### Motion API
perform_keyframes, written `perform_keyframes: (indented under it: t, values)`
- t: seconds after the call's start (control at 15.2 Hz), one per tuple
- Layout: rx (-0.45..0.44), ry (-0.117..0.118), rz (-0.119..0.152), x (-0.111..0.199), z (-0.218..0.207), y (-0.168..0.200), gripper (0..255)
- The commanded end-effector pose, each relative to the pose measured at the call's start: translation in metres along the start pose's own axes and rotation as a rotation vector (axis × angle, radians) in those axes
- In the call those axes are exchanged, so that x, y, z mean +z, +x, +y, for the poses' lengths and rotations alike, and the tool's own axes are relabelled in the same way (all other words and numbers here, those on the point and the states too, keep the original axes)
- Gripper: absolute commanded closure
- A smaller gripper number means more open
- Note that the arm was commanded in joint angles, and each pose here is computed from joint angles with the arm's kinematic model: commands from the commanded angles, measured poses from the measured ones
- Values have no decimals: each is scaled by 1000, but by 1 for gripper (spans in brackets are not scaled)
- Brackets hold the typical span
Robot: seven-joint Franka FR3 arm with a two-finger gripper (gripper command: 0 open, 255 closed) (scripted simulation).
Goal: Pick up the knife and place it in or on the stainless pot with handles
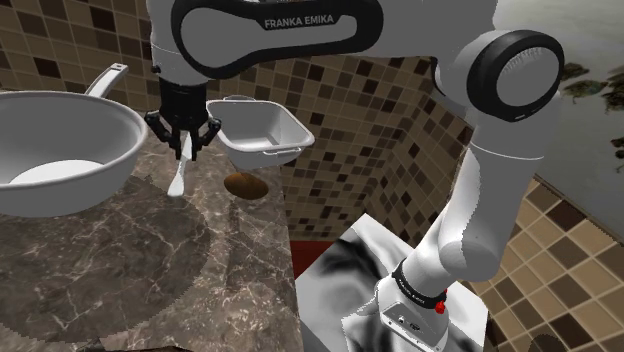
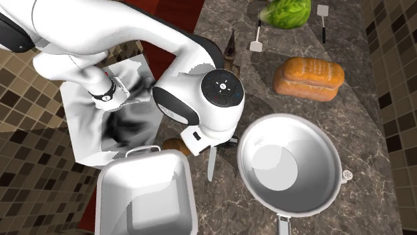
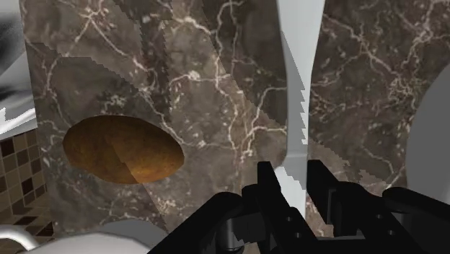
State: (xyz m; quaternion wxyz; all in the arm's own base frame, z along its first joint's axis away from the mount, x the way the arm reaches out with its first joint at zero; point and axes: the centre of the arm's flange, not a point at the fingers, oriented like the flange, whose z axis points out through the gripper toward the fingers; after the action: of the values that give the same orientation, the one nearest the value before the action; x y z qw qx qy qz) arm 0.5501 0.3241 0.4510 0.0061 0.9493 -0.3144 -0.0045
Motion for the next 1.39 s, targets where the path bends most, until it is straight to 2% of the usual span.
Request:
perform_keyframes:
  t: [0.0, 0.99, 1.32]
  values:
    - [0, 0, 0, -11, 0, -1, 255]
    - [0, 0, 0, -87, 1, -1, 255]
    - [0, 0, 0, -90, 44, 49, 255]
